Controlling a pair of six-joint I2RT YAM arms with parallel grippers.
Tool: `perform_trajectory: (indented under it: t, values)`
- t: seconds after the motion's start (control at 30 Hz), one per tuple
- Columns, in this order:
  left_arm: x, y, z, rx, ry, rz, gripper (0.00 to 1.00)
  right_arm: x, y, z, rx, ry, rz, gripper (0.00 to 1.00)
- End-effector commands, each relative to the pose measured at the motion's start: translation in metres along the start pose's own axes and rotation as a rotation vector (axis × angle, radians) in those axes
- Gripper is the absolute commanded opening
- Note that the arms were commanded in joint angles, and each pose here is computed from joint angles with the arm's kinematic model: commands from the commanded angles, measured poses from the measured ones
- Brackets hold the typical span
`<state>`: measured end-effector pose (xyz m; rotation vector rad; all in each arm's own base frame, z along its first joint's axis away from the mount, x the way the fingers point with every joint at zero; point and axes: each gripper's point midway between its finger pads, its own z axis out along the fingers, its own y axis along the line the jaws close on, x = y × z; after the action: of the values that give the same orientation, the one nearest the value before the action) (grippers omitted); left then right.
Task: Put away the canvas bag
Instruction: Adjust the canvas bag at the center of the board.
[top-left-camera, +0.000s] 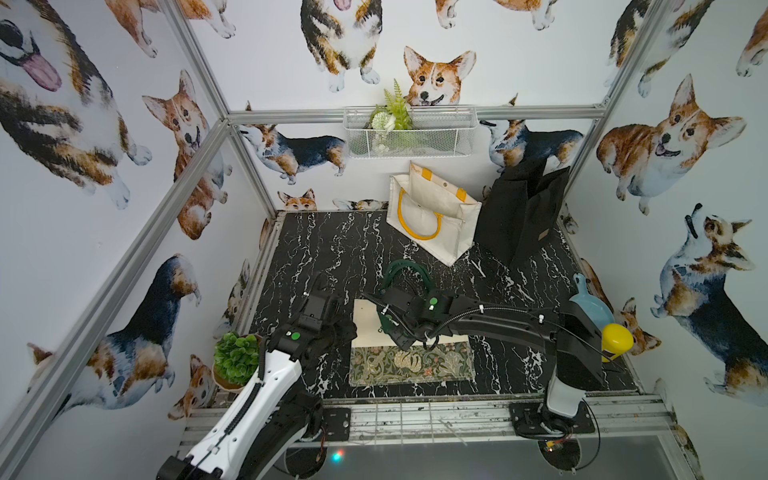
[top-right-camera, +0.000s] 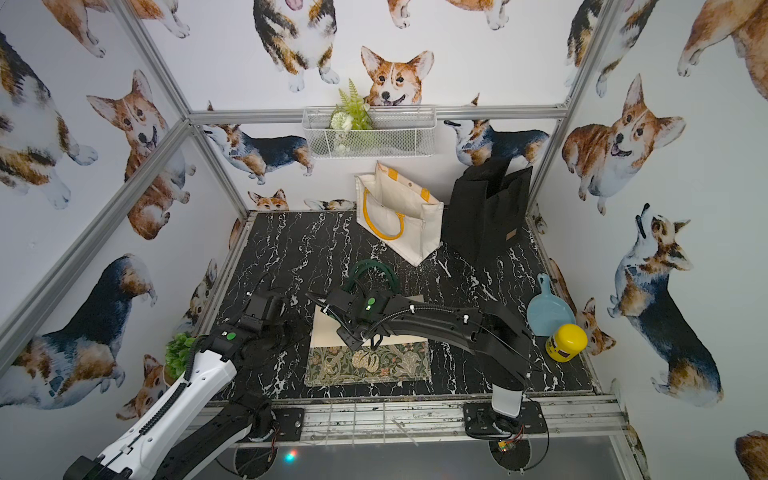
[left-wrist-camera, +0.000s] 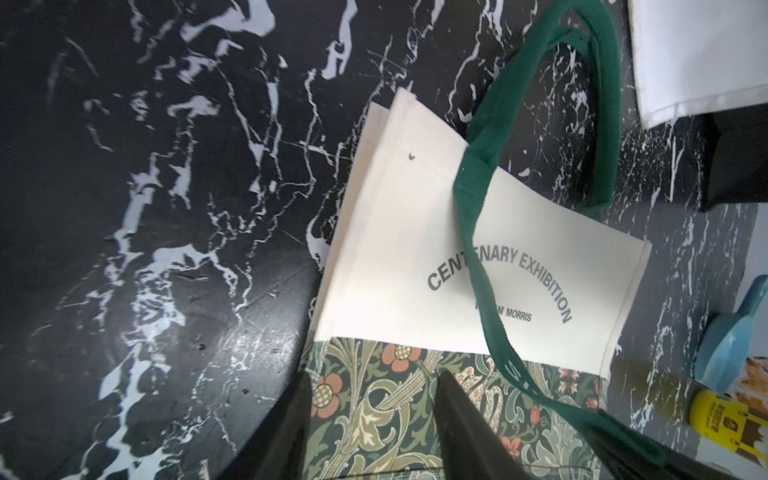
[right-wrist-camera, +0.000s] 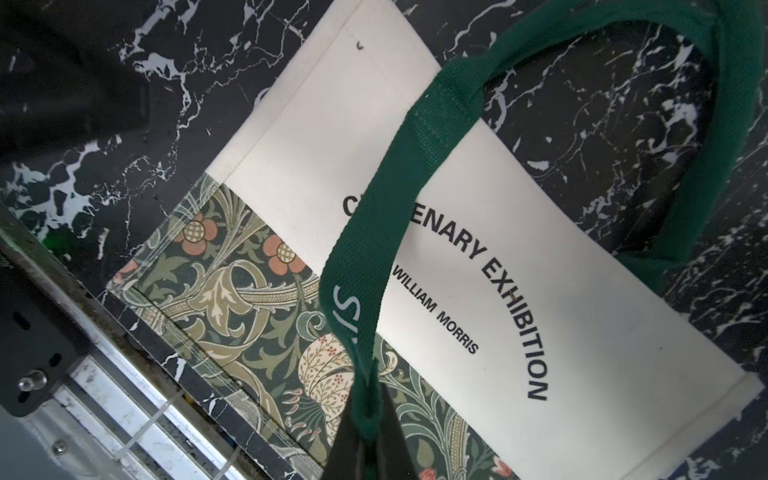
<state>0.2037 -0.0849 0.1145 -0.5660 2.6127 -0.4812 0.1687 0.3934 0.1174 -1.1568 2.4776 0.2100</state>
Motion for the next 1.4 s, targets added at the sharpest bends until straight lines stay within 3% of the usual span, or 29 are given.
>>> perform_trajectory:
  t: [0.0, 0.27, 0.73, 0.97, 1.07, 1.13, 1.37]
  values:
    - [-0.007, 0.015, -0.01, -0.07, -0.022, 0.0, 0.52, 0.007, -0.003, 0.0, 0.079, 0.028, -0.105, 0.03]
    - [-0.031, 0.022, -0.032, -0.077, -0.094, -0.031, 0.53, 0.012, 0.016, 0.008, 0.079, 0.041, -0.168, 0.02]
    - [-0.027, 0.02, -0.03, -0.034, -0.081, -0.058, 0.52, 0.022, 0.051, 0.022, 0.019, 0.095, -0.201, 0.07]
    - [-0.025, 0.019, -0.029, -0.022, -0.08, -0.049, 0.52, 0.035, 0.057, 0.03, 0.007, 0.128, -0.19, 0.2]
    - [-0.024, 0.019, -0.027, -0.016, -0.075, -0.056, 0.52, 0.04, 0.06, 0.032, -0.003, 0.135, -0.185, 0.35]
    - [-0.024, 0.018, -0.027, -0.01, -0.074, -0.059, 0.52, 0.04, 0.063, 0.03, -0.012, 0.137, -0.183, 0.4]
    - [-0.02, 0.017, -0.024, 0.005, -0.063, -0.07, 0.53, 0.004, 0.062, -0.023, -0.038, -0.004, -0.114, 0.51]
